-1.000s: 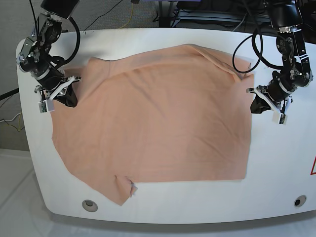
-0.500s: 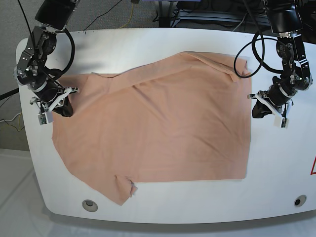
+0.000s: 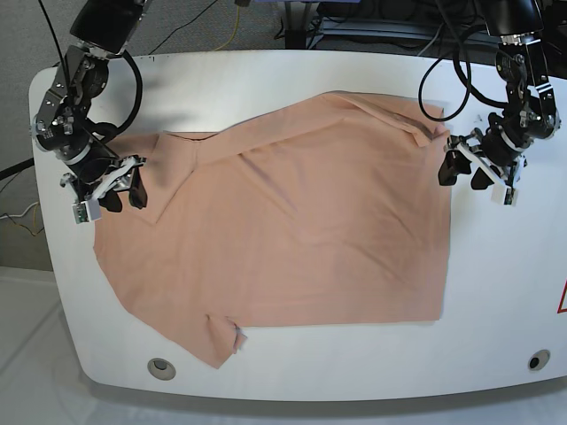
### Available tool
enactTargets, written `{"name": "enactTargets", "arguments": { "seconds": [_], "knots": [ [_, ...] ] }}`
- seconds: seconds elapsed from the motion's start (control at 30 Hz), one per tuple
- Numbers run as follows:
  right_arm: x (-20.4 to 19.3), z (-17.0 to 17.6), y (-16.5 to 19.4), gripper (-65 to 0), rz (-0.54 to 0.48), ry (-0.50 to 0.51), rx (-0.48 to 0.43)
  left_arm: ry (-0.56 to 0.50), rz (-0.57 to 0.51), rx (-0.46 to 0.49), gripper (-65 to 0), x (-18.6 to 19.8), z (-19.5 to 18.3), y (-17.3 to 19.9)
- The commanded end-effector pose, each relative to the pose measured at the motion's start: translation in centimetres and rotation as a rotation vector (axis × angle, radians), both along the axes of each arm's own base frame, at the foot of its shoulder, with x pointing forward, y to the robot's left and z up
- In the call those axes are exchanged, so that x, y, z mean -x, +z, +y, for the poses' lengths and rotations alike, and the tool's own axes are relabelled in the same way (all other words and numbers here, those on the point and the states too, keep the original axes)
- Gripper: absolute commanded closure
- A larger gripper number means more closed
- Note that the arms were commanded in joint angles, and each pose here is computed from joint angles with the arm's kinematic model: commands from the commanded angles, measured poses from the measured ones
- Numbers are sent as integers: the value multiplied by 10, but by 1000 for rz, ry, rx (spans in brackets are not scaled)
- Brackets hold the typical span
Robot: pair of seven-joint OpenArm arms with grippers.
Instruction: Fold the T-shirt properly
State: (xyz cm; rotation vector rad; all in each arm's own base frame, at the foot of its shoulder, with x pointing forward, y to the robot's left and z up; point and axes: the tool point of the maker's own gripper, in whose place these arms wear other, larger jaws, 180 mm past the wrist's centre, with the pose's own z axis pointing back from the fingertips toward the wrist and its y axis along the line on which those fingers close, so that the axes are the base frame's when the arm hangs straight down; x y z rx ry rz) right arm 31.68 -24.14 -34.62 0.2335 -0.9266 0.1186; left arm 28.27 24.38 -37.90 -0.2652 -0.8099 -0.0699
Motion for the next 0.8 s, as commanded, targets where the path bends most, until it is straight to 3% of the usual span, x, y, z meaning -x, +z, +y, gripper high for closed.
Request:
{"name": "enactTargets", "arguments": {
  "seconds": [0.0, 0.33, 0.6, 0.77],
  "knots": [
    [-5, 5, 10, -337, -48, -4, -31, -15, -37, -19, -421, 0, 2, 12],
    [6, 17, 27, -323, -105, -4, -58, -19, -10, -13, -324, 13, 1, 4],
    [4, 9, 21, -302, -92, -17, -11, 1, -18, -40, -322, 4, 8, 1],
    [-7, 0, 11, -278, -79, -37, 22, -1, -22, -68, -363, 0, 9, 1]
  ]
}}
